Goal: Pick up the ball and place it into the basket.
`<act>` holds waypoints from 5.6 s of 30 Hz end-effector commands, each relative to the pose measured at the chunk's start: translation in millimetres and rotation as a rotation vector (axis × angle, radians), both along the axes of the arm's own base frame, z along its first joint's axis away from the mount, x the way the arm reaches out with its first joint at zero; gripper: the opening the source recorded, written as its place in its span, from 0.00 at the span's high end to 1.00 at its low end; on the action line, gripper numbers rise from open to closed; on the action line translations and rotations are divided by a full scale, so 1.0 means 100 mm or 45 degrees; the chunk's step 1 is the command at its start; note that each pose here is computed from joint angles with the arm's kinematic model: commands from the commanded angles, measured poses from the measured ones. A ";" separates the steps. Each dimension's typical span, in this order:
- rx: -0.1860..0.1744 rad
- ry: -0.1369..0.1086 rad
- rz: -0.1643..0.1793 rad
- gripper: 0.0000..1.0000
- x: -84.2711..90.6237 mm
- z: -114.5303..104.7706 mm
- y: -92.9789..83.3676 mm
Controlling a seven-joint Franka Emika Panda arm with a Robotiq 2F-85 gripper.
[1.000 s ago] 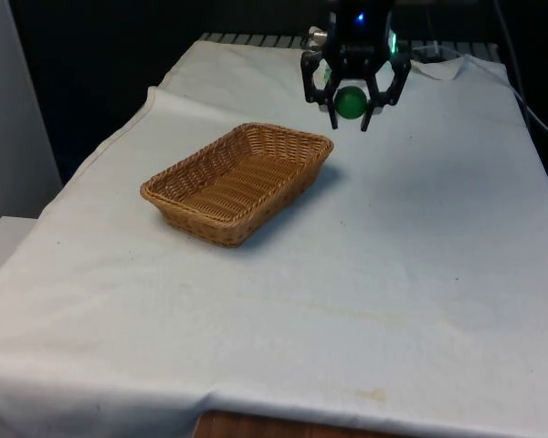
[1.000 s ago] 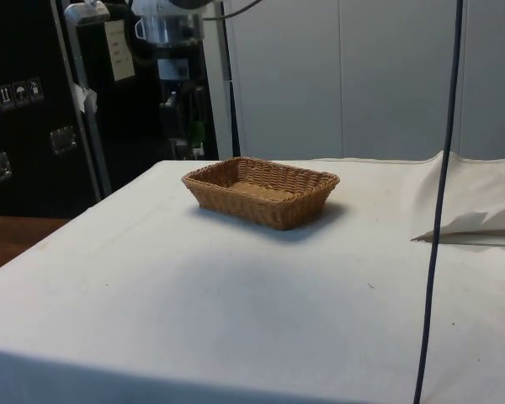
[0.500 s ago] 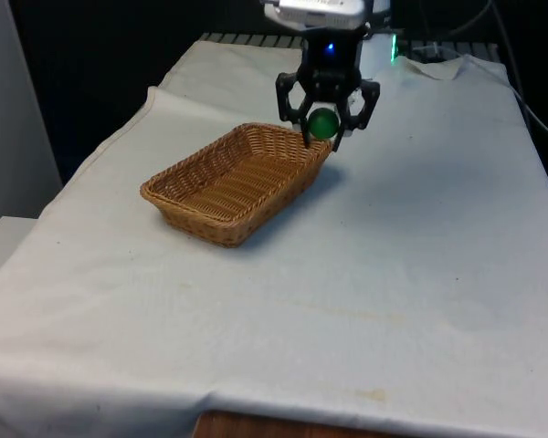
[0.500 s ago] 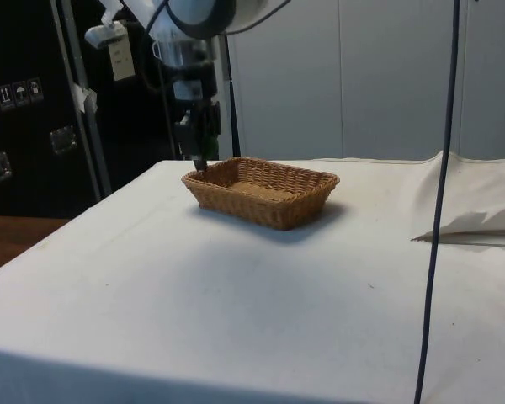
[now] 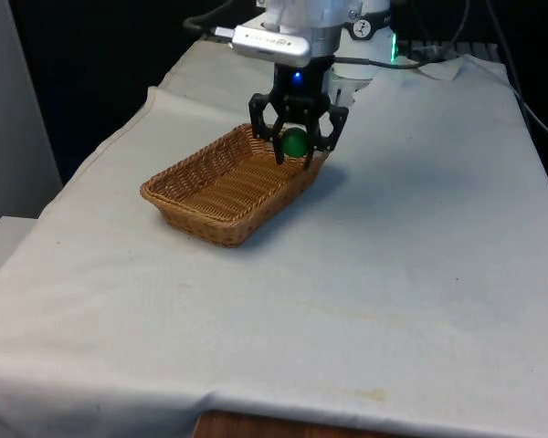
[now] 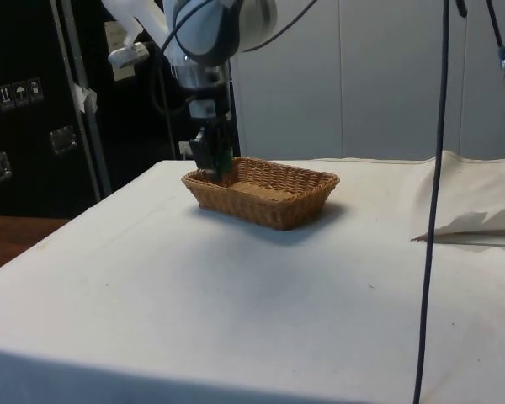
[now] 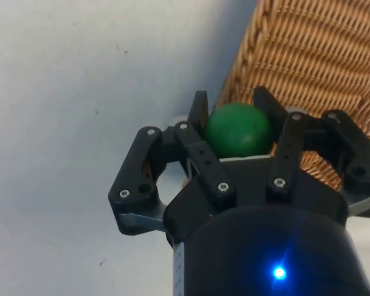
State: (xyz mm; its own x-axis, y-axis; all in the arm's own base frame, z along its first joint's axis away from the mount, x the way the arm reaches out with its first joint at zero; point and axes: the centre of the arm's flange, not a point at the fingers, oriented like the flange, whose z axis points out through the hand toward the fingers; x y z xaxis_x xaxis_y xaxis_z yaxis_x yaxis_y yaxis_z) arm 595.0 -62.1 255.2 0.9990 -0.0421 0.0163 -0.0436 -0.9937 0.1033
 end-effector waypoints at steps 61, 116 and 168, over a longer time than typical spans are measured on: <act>0.006 0.013 -0.225 0.57 -0.14 -0.62 -0.97; 0.070 -0.045 -0.286 0.00 -0.17 0.47 -0.31; 0.098 -0.031 -0.115 0.00 0.00 1.05 1.28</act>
